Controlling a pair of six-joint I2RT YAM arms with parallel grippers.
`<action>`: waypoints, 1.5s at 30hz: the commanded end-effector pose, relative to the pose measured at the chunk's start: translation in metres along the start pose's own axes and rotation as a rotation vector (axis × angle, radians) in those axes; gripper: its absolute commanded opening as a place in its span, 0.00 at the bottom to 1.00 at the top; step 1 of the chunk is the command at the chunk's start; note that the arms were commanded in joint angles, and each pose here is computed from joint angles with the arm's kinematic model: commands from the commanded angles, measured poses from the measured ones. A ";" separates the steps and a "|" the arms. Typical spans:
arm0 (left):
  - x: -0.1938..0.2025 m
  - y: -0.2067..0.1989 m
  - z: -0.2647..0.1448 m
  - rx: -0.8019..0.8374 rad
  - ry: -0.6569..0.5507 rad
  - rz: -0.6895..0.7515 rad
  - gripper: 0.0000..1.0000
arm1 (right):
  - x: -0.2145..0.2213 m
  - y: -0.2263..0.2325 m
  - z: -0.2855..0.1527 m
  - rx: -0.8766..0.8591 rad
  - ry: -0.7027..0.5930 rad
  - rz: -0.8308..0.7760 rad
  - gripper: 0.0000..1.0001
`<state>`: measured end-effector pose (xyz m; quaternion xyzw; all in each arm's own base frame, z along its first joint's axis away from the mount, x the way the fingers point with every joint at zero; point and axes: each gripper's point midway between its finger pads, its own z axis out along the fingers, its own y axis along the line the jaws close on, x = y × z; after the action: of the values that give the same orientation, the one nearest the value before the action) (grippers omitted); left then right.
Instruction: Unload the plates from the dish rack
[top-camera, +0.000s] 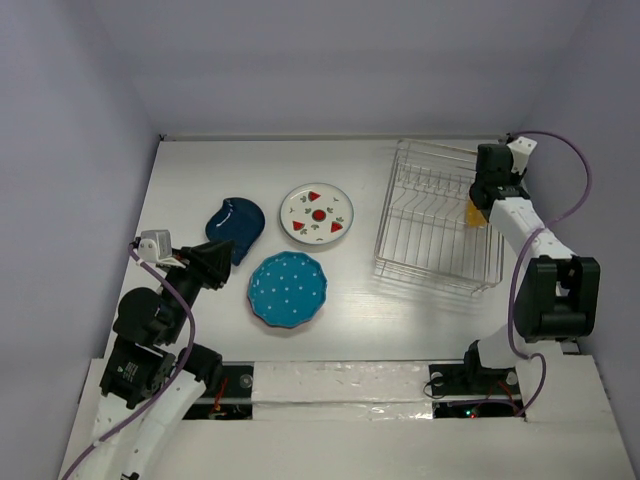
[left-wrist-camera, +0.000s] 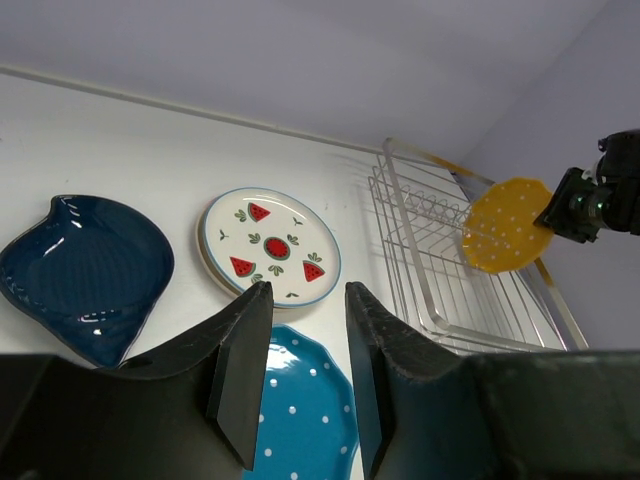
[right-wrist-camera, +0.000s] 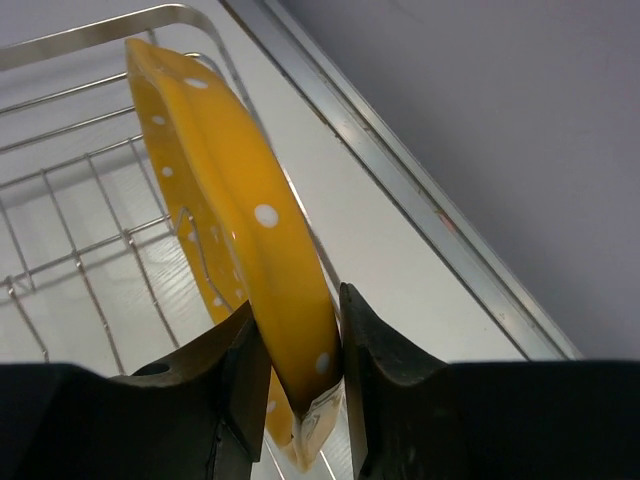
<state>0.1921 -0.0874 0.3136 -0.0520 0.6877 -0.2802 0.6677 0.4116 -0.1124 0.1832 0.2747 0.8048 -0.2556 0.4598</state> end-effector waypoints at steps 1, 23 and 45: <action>-0.012 -0.007 -0.001 0.022 -0.039 -0.008 0.32 | -0.050 -0.004 -0.025 0.022 -0.163 0.057 0.00; -0.006 -0.001 0.007 -0.007 -0.013 -0.005 0.32 | -0.138 0.006 -0.182 -0.372 -0.381 0.253 0.00; 0.001 0.023 0.025 -0.111 0.023 0.007 0.44 | 0.067 0.213 -0.430 -1.753 0.236 0.189 0.00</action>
<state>0.2183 -0.0743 0.2931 -0.0859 0.7205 -0.2329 0.6475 0.2660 0.2933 0.1909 -0.0685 0.8349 0.3941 0.3781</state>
